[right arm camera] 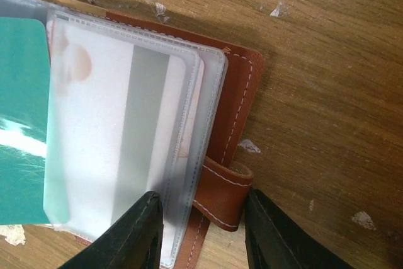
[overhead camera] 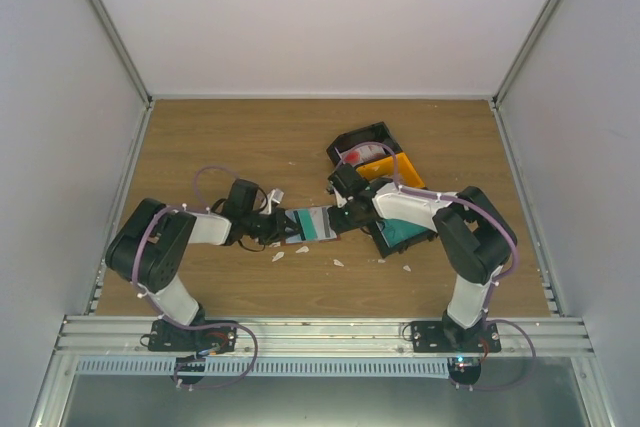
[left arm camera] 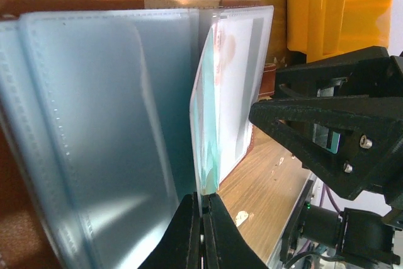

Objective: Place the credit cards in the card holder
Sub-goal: Insert the credit card into the card holder.

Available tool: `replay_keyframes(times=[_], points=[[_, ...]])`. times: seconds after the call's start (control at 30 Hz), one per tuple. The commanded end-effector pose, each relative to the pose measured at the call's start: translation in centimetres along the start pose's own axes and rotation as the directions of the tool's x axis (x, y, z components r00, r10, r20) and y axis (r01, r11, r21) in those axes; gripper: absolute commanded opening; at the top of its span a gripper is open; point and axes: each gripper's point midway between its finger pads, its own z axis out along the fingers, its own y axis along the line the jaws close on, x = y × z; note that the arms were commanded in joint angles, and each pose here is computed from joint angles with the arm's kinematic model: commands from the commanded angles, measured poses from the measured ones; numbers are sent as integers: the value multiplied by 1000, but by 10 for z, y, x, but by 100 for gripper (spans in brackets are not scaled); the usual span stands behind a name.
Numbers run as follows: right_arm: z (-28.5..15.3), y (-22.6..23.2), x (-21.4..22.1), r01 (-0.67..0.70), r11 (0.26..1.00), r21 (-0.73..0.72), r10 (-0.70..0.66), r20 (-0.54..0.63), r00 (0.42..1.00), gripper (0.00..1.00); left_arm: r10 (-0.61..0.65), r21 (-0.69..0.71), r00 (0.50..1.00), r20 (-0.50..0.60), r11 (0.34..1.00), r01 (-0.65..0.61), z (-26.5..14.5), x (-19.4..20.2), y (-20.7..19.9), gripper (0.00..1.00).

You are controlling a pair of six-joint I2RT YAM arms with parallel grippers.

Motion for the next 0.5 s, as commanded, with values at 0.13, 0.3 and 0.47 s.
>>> replay_keyframes(times=[0.13, 0.3, 0.47], points=[[22, -7, 38, -27, 1000, -3, 27, -122, 992, 37, -10, 7, 999, -31, 1000, 10, 13, 3, 1, 0], [23, -6, 39, -31, 999, -17, 29, -125, 992, 36, 3, 6, 999, -49, 1000, -3, 20, 4, -2, 0], [23, -5, 39, -32, 999, -35, 27, -125, 992, 36, 25, 9, 997, -67, 1000, -25, 29, 0, -5, 2]])
